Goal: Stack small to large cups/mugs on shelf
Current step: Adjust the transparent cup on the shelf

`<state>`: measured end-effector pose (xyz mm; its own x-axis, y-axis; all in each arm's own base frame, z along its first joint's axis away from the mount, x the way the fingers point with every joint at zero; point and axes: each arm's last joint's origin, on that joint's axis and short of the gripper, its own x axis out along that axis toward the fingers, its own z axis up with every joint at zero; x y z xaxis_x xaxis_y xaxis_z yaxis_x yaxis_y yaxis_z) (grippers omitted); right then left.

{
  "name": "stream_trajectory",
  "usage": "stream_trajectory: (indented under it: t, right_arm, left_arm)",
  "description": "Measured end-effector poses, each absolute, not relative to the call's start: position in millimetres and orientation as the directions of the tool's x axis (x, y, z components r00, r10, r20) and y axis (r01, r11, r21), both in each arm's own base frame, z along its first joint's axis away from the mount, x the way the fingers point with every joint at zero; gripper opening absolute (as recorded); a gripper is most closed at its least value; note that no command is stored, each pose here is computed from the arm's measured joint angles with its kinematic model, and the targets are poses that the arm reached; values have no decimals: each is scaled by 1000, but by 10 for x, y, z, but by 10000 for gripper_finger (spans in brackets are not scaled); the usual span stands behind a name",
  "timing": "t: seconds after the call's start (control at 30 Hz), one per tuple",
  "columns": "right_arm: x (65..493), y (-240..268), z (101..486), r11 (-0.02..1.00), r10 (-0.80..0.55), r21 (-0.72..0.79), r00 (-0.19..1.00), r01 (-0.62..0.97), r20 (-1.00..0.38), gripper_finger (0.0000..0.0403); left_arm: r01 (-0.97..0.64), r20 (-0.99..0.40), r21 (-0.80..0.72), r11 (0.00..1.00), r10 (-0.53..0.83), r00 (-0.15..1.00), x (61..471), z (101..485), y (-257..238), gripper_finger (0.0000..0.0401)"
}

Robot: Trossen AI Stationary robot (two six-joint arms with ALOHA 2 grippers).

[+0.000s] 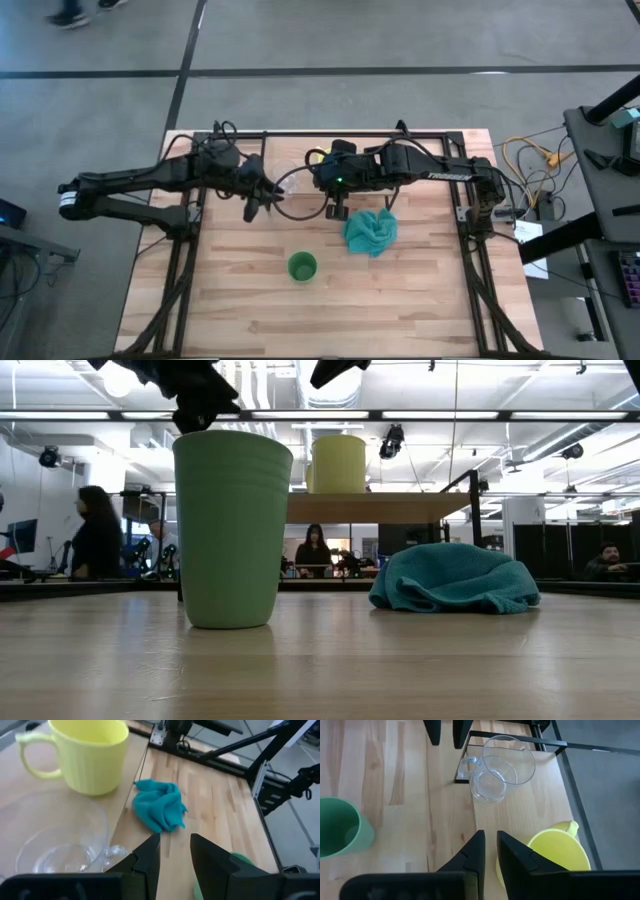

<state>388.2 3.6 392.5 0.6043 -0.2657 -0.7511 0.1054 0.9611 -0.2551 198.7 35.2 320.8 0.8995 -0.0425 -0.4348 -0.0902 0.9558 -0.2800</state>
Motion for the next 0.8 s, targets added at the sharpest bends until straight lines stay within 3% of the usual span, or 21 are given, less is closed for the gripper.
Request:
stream_trajectory:
  t: [0.8]
  right_arm:
    - [3883, 36, 3924, 961, -266, -254, 605, 107, -751, 43]
  left_arm:
    - [-93, -471, -260, 961, -42, 881, 2128, 3020, 383, 93]
